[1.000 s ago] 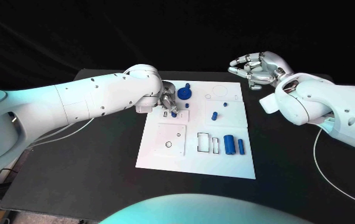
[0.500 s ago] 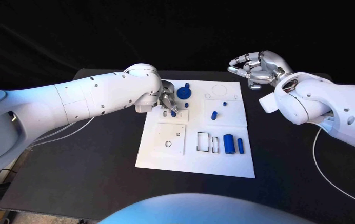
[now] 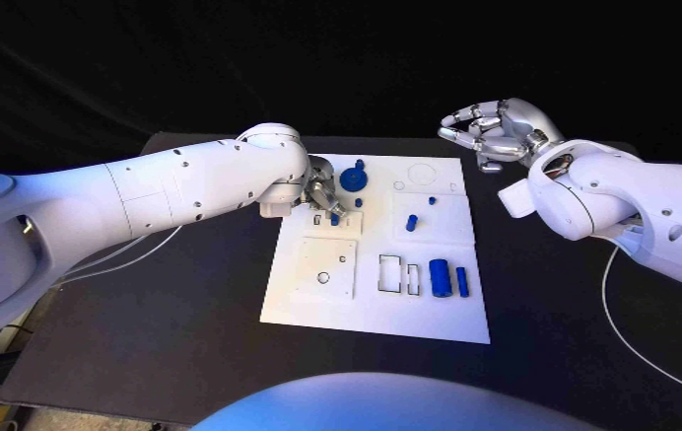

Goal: Assemble the parts on the task board

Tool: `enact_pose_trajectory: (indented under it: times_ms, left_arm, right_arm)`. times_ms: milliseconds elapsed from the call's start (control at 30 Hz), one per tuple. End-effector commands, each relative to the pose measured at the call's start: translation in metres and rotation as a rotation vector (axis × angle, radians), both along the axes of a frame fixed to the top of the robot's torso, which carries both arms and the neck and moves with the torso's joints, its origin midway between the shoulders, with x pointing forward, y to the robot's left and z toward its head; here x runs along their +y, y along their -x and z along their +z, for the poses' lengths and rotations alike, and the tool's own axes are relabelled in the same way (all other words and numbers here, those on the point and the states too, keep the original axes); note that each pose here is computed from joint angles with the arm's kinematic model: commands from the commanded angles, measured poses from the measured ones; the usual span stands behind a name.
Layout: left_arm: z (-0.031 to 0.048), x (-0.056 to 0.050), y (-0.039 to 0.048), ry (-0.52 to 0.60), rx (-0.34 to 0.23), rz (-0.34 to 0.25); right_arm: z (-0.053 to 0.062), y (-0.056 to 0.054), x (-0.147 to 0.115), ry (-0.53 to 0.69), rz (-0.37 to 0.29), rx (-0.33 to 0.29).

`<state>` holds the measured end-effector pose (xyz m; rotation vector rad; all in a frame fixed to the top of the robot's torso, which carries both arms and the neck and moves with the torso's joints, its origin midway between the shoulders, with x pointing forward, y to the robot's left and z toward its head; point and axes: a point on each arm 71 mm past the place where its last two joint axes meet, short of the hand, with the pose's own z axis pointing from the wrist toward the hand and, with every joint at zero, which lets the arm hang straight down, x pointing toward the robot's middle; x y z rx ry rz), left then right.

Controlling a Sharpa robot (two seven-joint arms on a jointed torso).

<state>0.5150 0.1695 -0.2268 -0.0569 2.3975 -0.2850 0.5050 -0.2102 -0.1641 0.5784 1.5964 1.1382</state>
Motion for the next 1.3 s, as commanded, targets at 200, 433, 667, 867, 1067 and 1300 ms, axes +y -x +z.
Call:
enact_pose_trajectory:
  times_ms: [200,433,667,867,1067,1300]
  left_arm:
    - [-0.0006,0.001,0.0001,0.011,0.0,0.015]
    - [0.0086,0.004,0.0012,0.06,-0.013,0.032]
    - [0.031,0.008,-0.003,0.119,-0.056,0.053]
    - [0.0506,0.018,-0.0134,0.137,-0.114,0.077]
    - [0.0559,0.031,-0.0261,0.118,-0.147,0.096]
    - [0.0534,0.044,-0.0439,0.094,-0.173,0.101]
  right_arm:
    - [0.0,0.001,0.001,-0.003,0.016,-0.001]
    - [0.0,0.001,-0.001,-0.003,0.012,-0.002]
    - [0.0,0.0,-0.002,-0.002,0.009,-0.002]
    - [0.0,0.0,-0.002,-0.002,0.007,-0.001]
    - [0.0,0.0,-0.003,-0.001,0.005,0.0]
    - [-0.001,-0.001,-0.003,0.0,0.005,0.001]
